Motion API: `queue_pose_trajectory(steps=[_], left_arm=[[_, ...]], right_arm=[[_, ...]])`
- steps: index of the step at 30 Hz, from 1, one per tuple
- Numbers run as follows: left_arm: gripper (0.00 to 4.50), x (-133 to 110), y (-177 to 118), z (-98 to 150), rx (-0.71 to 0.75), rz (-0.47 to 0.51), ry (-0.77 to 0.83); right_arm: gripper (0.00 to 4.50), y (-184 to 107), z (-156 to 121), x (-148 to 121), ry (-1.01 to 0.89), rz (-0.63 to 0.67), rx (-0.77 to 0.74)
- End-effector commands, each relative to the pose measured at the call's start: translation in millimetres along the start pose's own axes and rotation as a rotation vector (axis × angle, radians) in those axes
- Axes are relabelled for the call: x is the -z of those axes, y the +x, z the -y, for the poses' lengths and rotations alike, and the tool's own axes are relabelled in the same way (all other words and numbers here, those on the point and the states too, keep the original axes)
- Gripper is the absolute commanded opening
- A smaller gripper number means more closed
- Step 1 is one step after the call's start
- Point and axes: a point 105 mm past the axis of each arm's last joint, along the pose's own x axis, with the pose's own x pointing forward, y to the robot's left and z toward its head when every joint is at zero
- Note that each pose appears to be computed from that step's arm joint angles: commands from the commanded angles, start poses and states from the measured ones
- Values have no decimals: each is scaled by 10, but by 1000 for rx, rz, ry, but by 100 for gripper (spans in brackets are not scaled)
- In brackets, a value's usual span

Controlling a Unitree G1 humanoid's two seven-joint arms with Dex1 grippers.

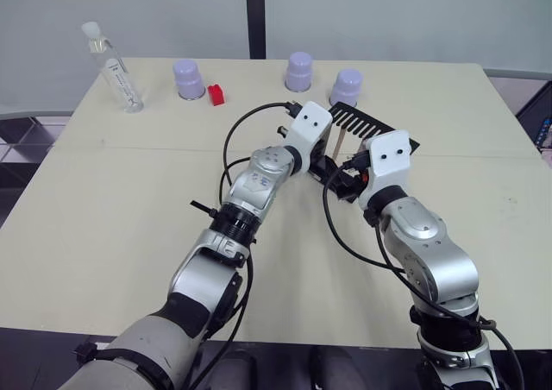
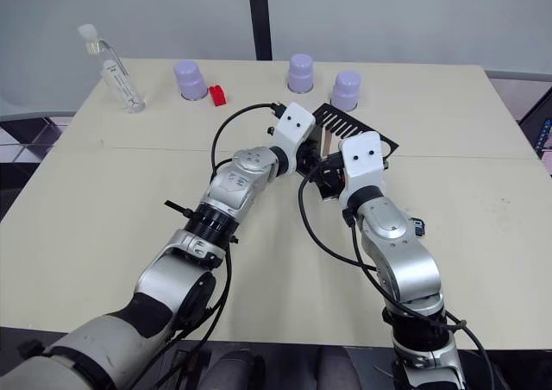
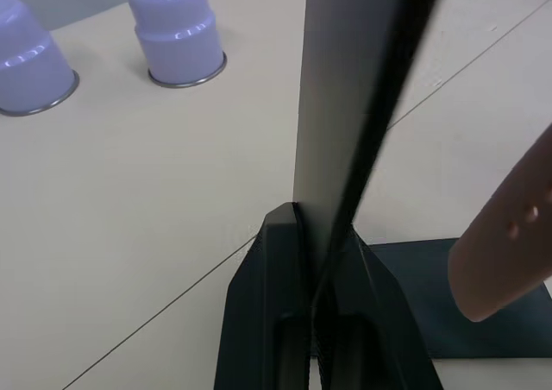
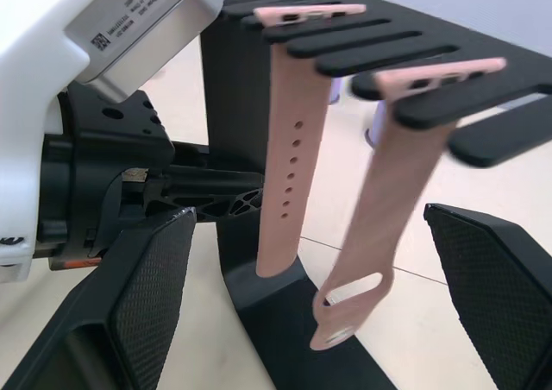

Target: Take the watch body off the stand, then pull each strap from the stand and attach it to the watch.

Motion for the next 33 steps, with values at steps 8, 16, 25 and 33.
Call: queue_pose_trajectory(steps=[8,16,25,33], left_arm=[[4,-88,48,90,31,18,-1],[4,-95,40,90,30,21,-1],[0,-108,49,121,37,25,1],[0,-107,50,142,40,27,0]], right_arm=[[450,-73,131,-17,-25,13,83],[450,-126,88,-80,-41,34,93],[397,-115,91,-90,-52,43,109],[238,-78,79,-105,-58,47,106]])
